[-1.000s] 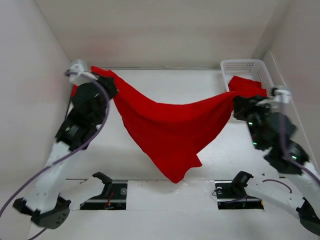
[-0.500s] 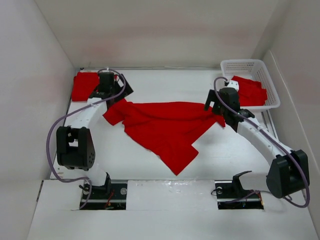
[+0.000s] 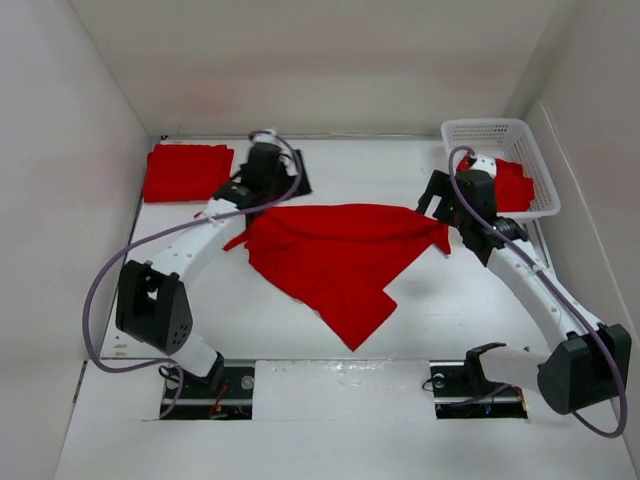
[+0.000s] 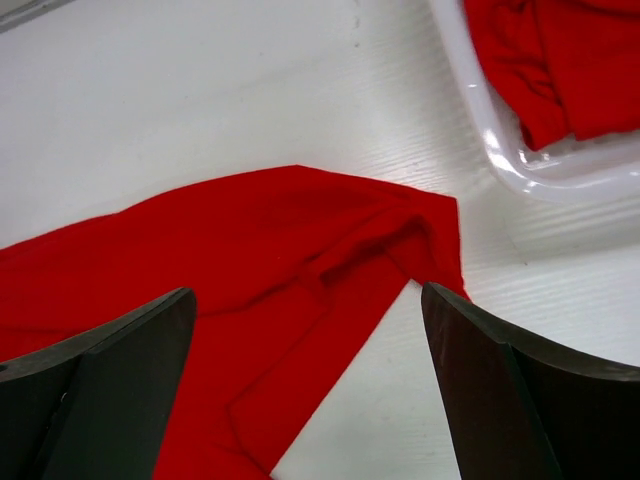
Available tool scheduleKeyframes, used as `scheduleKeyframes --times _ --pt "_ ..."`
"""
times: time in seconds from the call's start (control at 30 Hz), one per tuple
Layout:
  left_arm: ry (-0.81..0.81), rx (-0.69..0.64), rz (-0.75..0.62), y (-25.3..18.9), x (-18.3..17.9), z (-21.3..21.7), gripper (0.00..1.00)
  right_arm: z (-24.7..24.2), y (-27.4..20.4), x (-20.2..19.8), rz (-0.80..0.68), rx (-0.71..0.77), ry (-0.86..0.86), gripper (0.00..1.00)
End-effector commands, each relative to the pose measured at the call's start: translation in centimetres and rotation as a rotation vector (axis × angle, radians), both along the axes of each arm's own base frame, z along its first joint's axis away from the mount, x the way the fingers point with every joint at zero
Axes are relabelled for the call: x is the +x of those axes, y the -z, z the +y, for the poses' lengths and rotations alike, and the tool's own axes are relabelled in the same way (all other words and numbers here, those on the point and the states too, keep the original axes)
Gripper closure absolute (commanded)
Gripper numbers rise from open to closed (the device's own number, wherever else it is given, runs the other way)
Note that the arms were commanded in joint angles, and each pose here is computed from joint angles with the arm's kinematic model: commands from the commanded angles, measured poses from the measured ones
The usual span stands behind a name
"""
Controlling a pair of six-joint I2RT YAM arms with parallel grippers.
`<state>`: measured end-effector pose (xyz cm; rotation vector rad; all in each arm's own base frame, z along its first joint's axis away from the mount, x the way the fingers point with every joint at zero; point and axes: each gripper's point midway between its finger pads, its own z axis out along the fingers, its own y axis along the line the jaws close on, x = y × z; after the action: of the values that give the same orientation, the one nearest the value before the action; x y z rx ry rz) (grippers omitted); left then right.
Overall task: Fold and stack the t-shirts
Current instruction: Flatten out the tshirt
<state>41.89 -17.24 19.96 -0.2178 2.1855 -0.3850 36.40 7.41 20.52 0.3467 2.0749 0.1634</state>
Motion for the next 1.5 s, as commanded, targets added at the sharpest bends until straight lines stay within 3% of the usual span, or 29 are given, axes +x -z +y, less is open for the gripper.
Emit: scheduleKeyframes --times 0.0,0.23,0.33,0.5,0.67,0.93,1.47 --pt "0.163 0.086 -0.046 -1.7 -6.0 -7.1 0.00 -2.7 0.2 -1.7 0.020 0.023 0.101 0.00" --pt "0.501 0.098 0.072 3.3 -19.1 -19.4 0.00 -5.4 2.0 -4.0 0.084 0.082 0.186 0.00" --pt "0.565 0.130 0.128 5.1 -23.7 -21.8 0.00 -6.0 1.7 -4.6 0.073 0.096 0.198 0.00" --pt "0.575 0.055 0.308 9.6 -28.4 -22.0 0.02 -6.0 1.8 -5.3 0.072 0.108 0.191 0.00" --pt "0.539 -0.022 0.418 11.4 -31.5 -20.3 0.04 -5.7 2.2 -5.4 0.084 0.117 0.175 0.00" --pt "0.522 0.046 0.494 13.5 -34.3 -19.2 0.07 -5.4 2.6 -5.1 0.097 0.118 0.155 0.00" --pt "0.340 0.182 0.528 16.8 -33.3 -16.3 0.22 -5.2 3.2 -4.8 0.105 0.122 0.148 0.00"
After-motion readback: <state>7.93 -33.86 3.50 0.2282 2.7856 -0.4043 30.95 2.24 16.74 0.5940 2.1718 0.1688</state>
